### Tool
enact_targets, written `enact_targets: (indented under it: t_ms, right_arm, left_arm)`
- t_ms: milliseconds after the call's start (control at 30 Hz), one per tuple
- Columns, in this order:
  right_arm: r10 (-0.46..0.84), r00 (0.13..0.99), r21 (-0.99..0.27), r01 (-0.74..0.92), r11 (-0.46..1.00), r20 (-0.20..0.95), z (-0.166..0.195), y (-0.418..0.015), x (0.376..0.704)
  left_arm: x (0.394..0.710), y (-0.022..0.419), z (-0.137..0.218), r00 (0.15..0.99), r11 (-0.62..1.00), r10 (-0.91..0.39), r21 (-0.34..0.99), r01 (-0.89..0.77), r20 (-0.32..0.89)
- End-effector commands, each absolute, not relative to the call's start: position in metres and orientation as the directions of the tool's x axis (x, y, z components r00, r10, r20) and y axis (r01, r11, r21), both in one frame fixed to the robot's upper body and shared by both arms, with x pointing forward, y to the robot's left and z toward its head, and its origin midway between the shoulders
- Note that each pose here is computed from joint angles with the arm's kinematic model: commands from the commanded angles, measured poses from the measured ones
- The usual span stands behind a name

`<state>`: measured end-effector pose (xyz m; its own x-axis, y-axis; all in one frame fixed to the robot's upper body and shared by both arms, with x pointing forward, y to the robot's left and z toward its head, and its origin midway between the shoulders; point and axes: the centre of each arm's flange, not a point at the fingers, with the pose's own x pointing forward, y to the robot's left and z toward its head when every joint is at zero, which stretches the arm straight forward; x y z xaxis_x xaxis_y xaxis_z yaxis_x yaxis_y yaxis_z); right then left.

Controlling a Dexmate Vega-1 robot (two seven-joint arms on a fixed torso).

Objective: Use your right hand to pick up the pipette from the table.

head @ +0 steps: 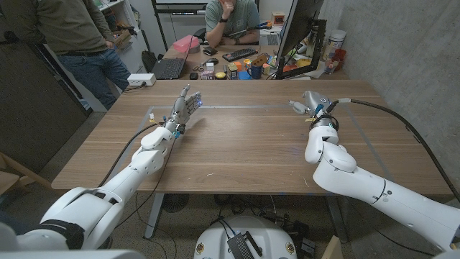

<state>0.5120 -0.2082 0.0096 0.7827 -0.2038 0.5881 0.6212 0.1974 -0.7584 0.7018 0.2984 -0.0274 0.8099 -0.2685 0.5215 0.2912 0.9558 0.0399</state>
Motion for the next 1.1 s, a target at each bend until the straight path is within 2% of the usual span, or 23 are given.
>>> enact_targets:
  t_ms: [33,233,667,1100]
  right_arm:
    - [-0.325,0.766,-0.803,0.595,0.032,0.554,0.016,-0.204,0.508]
    - [-0.378,0.786,-0.84,0.542,0.038,0.49,0.019,-0.206,0.514]
    - [-0.431,0.792,-0.865,0.5,0.05,0.433,0.018,-0.218,0.521]
    - [-0.401,0.821,-0.884,0.465,0.056,0.406,0.02,-0.231,0.528]
  left_arm:
    - [0.704,0.296,-0.029,0.81,0.955,-0.271,0.037,0.296,0.52]
    - [0.704,0.294,-0.029,0.809,0.954,-0.275,0.041,0.298,0.519]
    - [0.702,0.289,-0.028,0.812,0.954,-0.279,0.05,0.297,0.512]
    - [0.7,0.284,-0.028,0.814,0.954,-0.281,0.055,0.295,0.509]
